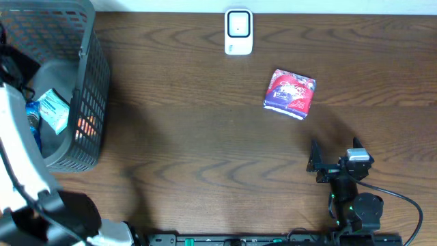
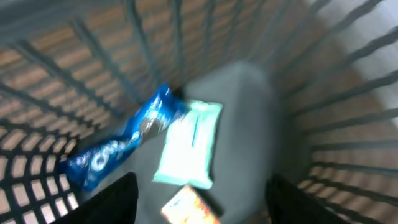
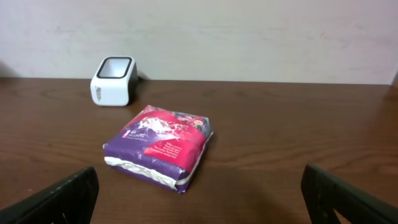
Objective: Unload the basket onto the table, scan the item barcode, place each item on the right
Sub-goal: 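Return the left gripper to the basket and grasp the green wipes pack, then move the wipes pack under the scanner, then set it beside the purple pack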
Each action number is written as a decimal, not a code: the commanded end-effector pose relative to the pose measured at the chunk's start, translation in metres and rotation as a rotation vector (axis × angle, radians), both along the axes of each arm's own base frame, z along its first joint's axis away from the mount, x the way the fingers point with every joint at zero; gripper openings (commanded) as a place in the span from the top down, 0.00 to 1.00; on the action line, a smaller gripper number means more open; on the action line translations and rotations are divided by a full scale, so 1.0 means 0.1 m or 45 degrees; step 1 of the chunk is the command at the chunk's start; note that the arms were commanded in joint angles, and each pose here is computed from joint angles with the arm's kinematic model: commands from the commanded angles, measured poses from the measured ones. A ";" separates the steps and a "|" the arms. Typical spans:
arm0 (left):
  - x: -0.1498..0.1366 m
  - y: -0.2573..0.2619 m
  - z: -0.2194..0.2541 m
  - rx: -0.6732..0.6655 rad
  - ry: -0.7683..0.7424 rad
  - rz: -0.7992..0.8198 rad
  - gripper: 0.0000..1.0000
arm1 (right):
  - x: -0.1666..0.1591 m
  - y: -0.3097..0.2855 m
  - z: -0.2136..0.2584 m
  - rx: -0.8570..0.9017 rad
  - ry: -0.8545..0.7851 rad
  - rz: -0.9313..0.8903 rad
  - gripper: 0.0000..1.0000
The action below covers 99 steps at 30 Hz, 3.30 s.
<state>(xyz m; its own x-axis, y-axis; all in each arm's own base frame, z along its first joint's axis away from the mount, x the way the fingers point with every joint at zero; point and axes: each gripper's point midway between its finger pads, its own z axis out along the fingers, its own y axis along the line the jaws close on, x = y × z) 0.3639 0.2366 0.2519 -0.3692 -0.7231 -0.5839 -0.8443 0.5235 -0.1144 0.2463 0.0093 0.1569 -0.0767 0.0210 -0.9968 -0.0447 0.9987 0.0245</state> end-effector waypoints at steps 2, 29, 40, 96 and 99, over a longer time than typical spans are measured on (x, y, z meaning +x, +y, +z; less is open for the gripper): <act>0.08 0.04 -0.62 -0.108 0.181 0.025 0.36 | 0.00 -0.02 0.00 0.013 0.001 -0.008 0.01; 0.22 0.25 -2.04 -0.121 0.527 0.089 0.35 | 0.00 -0.02 0.00 0.013 0.001 -0.008 0.01; 0.16 0.19 -2.22 -0.127 0.556 0.069 0.36 | 0.00 -0.02 0.00 0.013 0.001 -0.008 0.01; 0.51 -4.57 -0.14 -0.215 -0.155 -1.682 0.92 | 0.00 -0.02 0.00 0.013 0.001 -0.008 0.01; 0.57 -4.84 -0.54 -0.229 -0.068 -1.730 0.92 | 0.00 -0.02 0.00 0.013 0.001 -0.008 0.01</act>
